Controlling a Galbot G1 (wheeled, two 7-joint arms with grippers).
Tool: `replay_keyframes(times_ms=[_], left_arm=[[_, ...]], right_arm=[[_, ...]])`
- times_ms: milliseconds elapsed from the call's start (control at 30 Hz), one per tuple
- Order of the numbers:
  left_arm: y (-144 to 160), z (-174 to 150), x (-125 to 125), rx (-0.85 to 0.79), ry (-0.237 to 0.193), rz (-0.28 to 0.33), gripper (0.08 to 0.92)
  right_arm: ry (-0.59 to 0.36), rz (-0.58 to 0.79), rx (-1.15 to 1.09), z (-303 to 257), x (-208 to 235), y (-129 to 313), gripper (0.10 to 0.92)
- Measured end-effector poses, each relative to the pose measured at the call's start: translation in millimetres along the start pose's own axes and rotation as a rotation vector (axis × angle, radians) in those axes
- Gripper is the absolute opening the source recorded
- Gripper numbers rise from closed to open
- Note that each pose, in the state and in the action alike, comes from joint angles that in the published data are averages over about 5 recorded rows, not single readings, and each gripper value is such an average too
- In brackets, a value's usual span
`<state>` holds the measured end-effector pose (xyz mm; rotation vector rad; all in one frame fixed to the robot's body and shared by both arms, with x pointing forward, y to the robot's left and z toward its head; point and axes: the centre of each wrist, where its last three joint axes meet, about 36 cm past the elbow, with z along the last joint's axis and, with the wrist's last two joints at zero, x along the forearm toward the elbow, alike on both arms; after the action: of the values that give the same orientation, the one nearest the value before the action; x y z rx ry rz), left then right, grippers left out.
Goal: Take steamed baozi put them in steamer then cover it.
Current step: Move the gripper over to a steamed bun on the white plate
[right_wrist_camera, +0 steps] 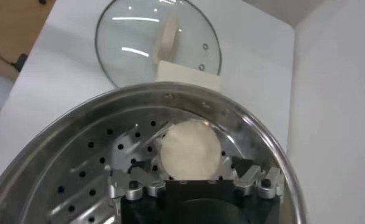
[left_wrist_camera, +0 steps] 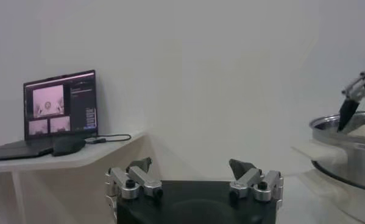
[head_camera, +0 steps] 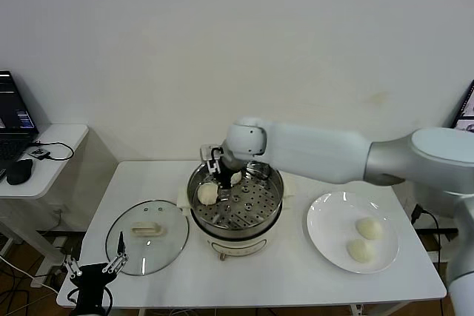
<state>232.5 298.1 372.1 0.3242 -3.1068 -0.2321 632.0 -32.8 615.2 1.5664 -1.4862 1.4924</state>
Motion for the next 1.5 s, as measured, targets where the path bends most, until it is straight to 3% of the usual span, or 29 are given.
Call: replay_keyframes(times_ms=[300,700,1100,1500], left_arm=[[0.1,0.6,-2.4,-0.005,-0.002,0.01,0.823],[-4.4,0.4,-2.2,-0.001,-0.002,0.023,0.823],[-7.0,4.0,1.6,-0.005,0.01,0.025,0.823],[-5.1,8.3,1.9,-0.016,0.02,0.021,0.823]], right_arm=[[0.046,-0.005,0.068,67.6,79.3,9.0,0.823],[0.156,-0.015,0.05,188.1,139.2,92.9,0.823],[0.258,-0.044,-0.026,268.9,127.6,190.3,0.823],[0.287,-0.085,-0.08,302.5,85.2,245.3,0.823]])
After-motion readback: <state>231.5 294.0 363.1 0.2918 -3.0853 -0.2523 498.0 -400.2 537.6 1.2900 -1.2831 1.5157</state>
